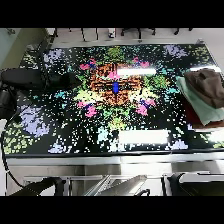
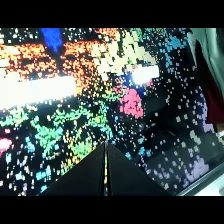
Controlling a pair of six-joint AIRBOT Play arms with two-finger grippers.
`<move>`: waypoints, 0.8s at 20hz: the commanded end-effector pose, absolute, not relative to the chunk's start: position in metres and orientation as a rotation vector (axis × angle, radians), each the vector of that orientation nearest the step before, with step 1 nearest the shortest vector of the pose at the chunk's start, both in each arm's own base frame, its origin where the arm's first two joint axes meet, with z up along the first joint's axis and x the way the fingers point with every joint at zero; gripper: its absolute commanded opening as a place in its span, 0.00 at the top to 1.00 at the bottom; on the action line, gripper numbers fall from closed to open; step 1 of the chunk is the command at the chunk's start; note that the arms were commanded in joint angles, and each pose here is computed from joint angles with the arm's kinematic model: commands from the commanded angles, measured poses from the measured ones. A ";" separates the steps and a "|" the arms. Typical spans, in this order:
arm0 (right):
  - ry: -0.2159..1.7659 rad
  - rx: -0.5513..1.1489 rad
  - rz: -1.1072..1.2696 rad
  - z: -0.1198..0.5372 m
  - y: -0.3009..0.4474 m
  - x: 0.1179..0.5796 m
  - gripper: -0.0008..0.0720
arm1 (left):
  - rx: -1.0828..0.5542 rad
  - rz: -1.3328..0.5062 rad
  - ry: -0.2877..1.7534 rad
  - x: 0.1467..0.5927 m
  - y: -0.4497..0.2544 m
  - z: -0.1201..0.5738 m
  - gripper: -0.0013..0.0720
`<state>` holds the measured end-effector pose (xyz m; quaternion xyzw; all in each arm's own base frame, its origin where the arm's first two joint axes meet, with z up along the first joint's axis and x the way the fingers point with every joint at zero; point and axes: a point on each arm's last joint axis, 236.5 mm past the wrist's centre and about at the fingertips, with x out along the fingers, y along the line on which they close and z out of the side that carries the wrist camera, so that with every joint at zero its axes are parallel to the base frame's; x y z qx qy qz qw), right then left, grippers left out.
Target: Fold the shirts.
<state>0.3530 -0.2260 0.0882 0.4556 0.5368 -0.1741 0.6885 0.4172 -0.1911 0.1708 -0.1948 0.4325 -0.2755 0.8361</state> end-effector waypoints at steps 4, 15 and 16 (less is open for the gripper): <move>1.539 0.984 -0.589 0.003 -0.225 0.281 0.01 | -0.399 -0.595 0.940 0.412 -0.192 0.166 0.96; 1.173 0.677 0.182 0.160 -0.040 0.413 0.96 | -0.376 -0.660 0.929 0.393 -0.199 0.214 0.96; 1.182 0.622 0.244 0.161 -0.015 0.411 0.96 | -0.379 -0.661 0.935 0.386 -0.201 0.214 0.96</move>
